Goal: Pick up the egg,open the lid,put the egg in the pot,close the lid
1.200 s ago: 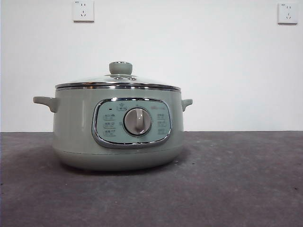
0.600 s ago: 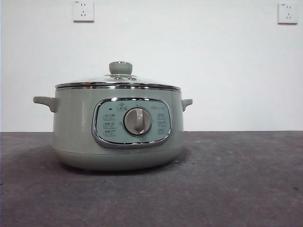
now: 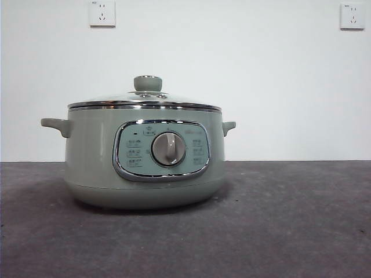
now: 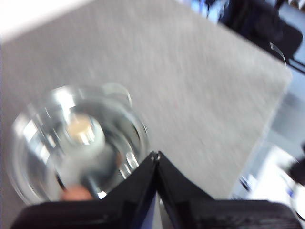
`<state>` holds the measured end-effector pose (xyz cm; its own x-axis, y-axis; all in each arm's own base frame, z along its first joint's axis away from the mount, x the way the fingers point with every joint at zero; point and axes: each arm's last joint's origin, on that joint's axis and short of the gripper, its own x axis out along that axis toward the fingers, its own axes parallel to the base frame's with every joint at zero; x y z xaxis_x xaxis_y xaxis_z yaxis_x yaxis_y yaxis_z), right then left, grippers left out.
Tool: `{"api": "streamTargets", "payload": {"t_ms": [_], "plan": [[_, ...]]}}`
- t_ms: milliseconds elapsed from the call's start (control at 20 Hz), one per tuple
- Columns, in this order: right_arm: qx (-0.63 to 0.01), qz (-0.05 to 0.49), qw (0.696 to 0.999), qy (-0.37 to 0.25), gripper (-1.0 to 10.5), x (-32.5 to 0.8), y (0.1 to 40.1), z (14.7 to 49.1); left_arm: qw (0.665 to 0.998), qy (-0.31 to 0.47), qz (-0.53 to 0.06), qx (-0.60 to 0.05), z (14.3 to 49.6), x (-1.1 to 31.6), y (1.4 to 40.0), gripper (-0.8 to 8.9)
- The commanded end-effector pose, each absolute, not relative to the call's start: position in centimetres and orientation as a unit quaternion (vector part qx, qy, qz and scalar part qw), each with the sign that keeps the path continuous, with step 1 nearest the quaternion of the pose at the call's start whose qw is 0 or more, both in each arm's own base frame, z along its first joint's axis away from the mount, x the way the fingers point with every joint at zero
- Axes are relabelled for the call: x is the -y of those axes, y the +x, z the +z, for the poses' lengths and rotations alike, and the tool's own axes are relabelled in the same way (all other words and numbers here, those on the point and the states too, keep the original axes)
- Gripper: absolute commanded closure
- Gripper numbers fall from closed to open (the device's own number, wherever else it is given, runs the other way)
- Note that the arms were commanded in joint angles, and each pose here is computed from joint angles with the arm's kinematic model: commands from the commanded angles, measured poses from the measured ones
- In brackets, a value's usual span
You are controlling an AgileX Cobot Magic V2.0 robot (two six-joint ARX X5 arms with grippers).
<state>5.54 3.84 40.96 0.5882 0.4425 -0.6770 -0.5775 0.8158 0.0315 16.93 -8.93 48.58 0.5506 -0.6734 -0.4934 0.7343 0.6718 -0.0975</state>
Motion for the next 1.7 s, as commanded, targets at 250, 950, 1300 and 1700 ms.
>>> {"api": "streamTargets", "payload": {"t_ms": [250, 950, 1300, 1700], "plan": [[-0.359, 0.287, 0.883, -0.097, 9.5, -3.9, 5.6, 40.7, 0.925, 0.084, -0.362, -0.084, 50.9, 4.8, 14.3, 8.17], [-0.359, 0.287, 0.883, -0.097, 9.5, -3.9, 5.6, 40.7, 0.991, 0.044, -0.124, -0.031, 27.6, 0.3, 10.0, 8.17], [-0.359, 0.287, 0.883, -0.097, 9.5, -3.9, 5.6, 40.7, 0.997, 0.002, -0.046, -0.062, 18.5, -0.2, 9.8, 8.17], [-0.359, 0.288, 0.883, -0.097, 9.5, -3.9, 5.6, 40.7, 0.996, -0.023, -0.006, -0.082, 15.0, -0.4, 9.6, 8.17]]}}
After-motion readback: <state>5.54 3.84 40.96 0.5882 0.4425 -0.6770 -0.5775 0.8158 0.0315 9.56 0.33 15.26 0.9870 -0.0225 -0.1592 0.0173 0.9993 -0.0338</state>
